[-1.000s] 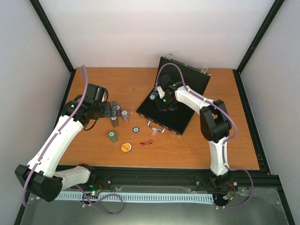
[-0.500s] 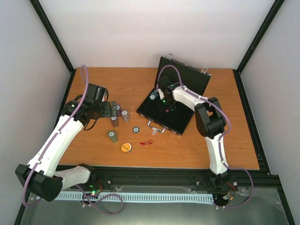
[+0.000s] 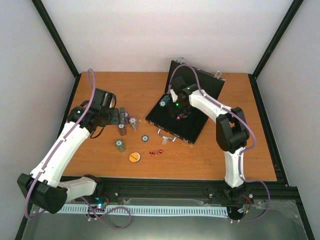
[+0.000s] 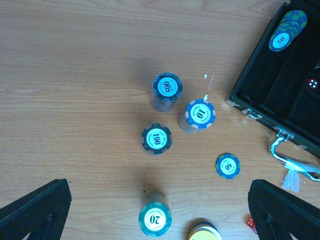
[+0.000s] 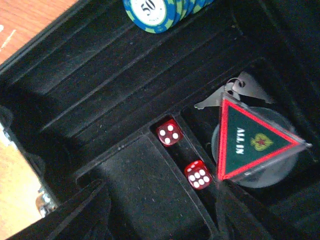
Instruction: Pack up texas hold em set
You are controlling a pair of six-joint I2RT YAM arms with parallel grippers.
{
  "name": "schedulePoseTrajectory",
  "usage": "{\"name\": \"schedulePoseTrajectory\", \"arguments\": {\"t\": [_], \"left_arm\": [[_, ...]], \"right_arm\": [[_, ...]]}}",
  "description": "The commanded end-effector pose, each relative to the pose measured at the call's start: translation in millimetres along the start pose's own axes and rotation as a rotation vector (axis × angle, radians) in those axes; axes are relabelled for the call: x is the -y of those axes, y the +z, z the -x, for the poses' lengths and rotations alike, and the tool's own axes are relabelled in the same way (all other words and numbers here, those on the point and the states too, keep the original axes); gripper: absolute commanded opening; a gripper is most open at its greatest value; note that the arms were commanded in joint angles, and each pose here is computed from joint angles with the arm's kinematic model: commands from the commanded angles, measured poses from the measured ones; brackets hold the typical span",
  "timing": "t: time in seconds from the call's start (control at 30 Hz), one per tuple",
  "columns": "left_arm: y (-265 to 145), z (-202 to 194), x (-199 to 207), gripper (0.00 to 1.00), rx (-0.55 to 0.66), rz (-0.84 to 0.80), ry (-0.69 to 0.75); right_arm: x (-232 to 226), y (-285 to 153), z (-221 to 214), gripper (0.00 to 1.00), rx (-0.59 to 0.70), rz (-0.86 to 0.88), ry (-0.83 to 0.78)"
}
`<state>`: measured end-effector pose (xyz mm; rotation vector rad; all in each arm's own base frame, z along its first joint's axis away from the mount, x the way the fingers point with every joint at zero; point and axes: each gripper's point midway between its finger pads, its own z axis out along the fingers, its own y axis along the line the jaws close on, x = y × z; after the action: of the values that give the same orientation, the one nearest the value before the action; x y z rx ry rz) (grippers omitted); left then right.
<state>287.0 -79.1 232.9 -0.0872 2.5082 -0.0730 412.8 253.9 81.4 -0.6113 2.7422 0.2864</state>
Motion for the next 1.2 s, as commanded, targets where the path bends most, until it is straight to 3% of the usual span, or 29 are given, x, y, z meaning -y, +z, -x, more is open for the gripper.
{"name": "schedulePoseTrajectory", "arguments": {"t": [0.0,0.13,0.3,0.57,0.93,1.17], "left_arm": [[-7.4,10.9,4.1,1.0,0.036,-0.024,0.006],[-8.0,9.0,4.2,1.0,0.028,-0.027,0.009],[-11.4,7.8,5.6,1.0,0.029,-0.042,0.014],[-11.2,3.0,7.3,1.0,0.023,-0.06,0.016],[-11.9,0.2,4.0,1.0,0.023,-0.049,0.004],[-13.5,-1.6,-0.1,1.0,0.026,-0.032,-0.006]], "right_arm": [[-14.8,-33.8,-13.7,0.64,-0.003,-0.042,-0.05],[-47.9,-39.5,-46.9,0.71,-0.052,-0.076,-0.146],[-100.9,-37.0,-101.4,0.71,-0.124,-0.044,-0.269],[-136.3,-20.2,-163.7,0.68,-0.225,0.018,-0.317],[-141.0,16.3,-173.6,0.67,-0.255,0.005,-0.336],[-135.8,33.5,-172.8,0.58,-0.27,-0.024,-0.336]]}}
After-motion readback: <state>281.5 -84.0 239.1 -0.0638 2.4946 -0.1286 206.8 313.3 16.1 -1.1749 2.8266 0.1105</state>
